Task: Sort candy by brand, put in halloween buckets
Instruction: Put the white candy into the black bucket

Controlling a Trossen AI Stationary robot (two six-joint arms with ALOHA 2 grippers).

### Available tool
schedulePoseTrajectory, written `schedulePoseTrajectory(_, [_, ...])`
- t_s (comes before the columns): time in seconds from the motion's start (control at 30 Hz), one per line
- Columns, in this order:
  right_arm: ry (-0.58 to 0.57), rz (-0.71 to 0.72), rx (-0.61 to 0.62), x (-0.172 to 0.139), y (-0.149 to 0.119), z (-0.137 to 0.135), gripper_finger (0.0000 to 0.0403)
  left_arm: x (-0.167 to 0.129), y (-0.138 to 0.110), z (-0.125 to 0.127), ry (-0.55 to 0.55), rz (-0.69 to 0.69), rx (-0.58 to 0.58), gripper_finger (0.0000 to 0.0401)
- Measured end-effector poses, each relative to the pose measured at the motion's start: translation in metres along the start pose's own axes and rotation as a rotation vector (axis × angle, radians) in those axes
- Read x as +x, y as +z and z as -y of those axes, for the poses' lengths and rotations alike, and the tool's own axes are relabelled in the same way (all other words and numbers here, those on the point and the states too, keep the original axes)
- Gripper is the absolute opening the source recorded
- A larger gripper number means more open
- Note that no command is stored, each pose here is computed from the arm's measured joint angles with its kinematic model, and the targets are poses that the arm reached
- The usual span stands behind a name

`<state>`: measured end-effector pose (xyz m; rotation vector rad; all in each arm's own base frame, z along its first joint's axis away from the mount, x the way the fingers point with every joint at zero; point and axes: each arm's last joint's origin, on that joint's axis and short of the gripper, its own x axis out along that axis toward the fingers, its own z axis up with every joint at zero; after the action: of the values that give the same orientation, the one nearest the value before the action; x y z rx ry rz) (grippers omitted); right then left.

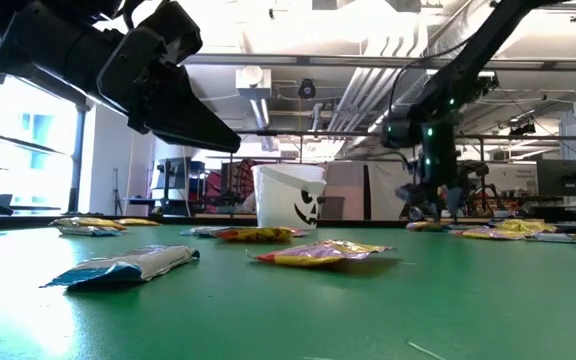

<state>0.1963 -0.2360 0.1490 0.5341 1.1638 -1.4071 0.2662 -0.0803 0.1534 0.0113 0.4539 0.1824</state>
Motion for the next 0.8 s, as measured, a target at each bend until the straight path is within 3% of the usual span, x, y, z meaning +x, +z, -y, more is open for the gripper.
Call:
schedulePoseTrajectory(0.27, [-0.083,-0.011,0.039,0.022,-0.001,0.003,0.0163,0.0,-0.002,0.0,0.004,-0.018,0.009,0.0147])
schedulePoseTrajectory(0.6, [-0.094,0.042,0.06,0.023,0.005,0.005,0.0105,0.0,-0.002,0.0,0.004,-0.018,0.009,0.0147])
schedulePoseTrajectory(0.8, [-0.103,0.04,0.087,0.026,0.007,0.01,0.0096,0.0,-0.002,0.0,0.004,-0.018,0.009,0.0147])
